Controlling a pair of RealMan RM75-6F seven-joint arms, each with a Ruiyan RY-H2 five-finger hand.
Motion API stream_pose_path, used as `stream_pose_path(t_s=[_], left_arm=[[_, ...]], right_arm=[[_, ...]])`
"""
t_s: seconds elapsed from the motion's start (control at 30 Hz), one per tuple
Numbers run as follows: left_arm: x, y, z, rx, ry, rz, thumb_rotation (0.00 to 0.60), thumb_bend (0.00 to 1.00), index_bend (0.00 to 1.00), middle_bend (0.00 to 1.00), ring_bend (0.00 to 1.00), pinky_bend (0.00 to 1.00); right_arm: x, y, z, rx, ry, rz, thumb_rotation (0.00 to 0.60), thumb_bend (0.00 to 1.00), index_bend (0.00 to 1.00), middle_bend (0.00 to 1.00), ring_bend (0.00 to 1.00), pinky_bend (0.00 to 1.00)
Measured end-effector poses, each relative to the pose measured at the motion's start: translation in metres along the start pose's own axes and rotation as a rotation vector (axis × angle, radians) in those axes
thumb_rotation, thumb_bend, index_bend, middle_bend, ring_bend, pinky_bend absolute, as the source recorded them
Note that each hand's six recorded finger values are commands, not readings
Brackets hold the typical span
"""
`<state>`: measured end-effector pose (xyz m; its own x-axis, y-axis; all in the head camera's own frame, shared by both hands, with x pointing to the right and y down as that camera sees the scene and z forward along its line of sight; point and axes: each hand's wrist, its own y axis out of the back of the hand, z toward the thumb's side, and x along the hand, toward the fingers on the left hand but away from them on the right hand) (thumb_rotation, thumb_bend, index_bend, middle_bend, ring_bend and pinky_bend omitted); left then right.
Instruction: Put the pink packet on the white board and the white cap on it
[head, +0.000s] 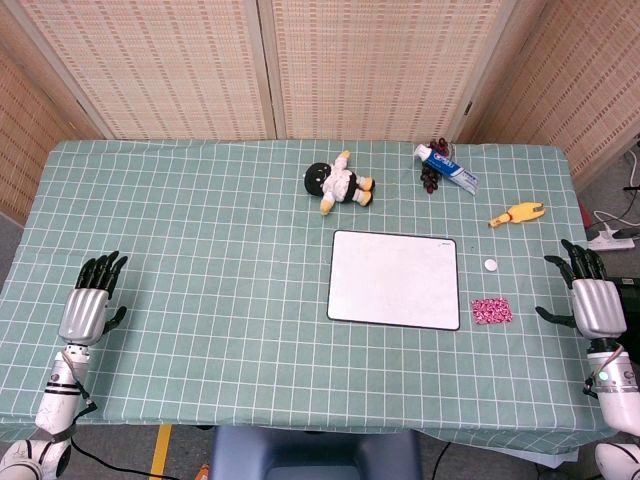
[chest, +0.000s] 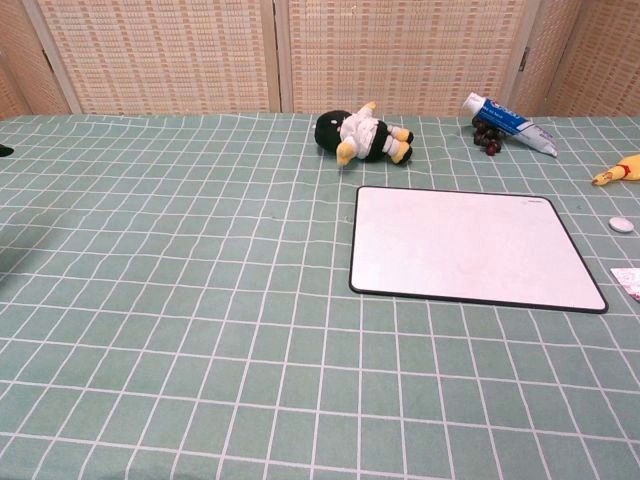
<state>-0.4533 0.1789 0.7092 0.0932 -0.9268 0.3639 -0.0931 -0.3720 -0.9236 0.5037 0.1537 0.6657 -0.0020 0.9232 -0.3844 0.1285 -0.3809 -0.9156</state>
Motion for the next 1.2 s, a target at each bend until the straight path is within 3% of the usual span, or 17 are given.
stream_pose_path(t_s=[0.43, 0.6, 0.7, 1.2], left_arm=[[-0.011, 0.003, -0.011, -0.013, 0.026, 0.004, 0.600, 0.25, 0.00, 0.00, 0.00, 0.00], [-0.013, 0.011, -0.014, -0.028, 0.030, 0.042, 0.600, 0.25, 0.00, 0.00, 0.00, 0.00], [-0.013, 0.008, -0.016, -0.024, 0.037, 0.023, 0.600, 0.25, 0.00, 0.00, 0.00, 0.00], [-0.009, 0.006, -0.011, -0.032, 0.029, 0.017, 0.600, 0.25, 0.00, 0.00, 0.00, 0.00]], right_arm=[[-0.004, -0.004, 0.013, 0.026, 0.043, 0.015, 0.600, 0.00, 0.22, 0.00, 0.00, 0.00], [-0.006, -0.009, 0.020, 0.050, 0.052, 0.031, 0.600, 0.00, 0.22, 0.00, 0.00, 0.00], [-0.007, -0.008, 0.019, 0.058, 0.044, 0.032, 0.600, 0.00, 0.22, 0.00, 0.00, 0.00], [-0.002, -0.021, 0.017, 0.145, 0.009, 0.143, 0.600, 0.00, 0.24, 0.00, 0.00, 0.00]])
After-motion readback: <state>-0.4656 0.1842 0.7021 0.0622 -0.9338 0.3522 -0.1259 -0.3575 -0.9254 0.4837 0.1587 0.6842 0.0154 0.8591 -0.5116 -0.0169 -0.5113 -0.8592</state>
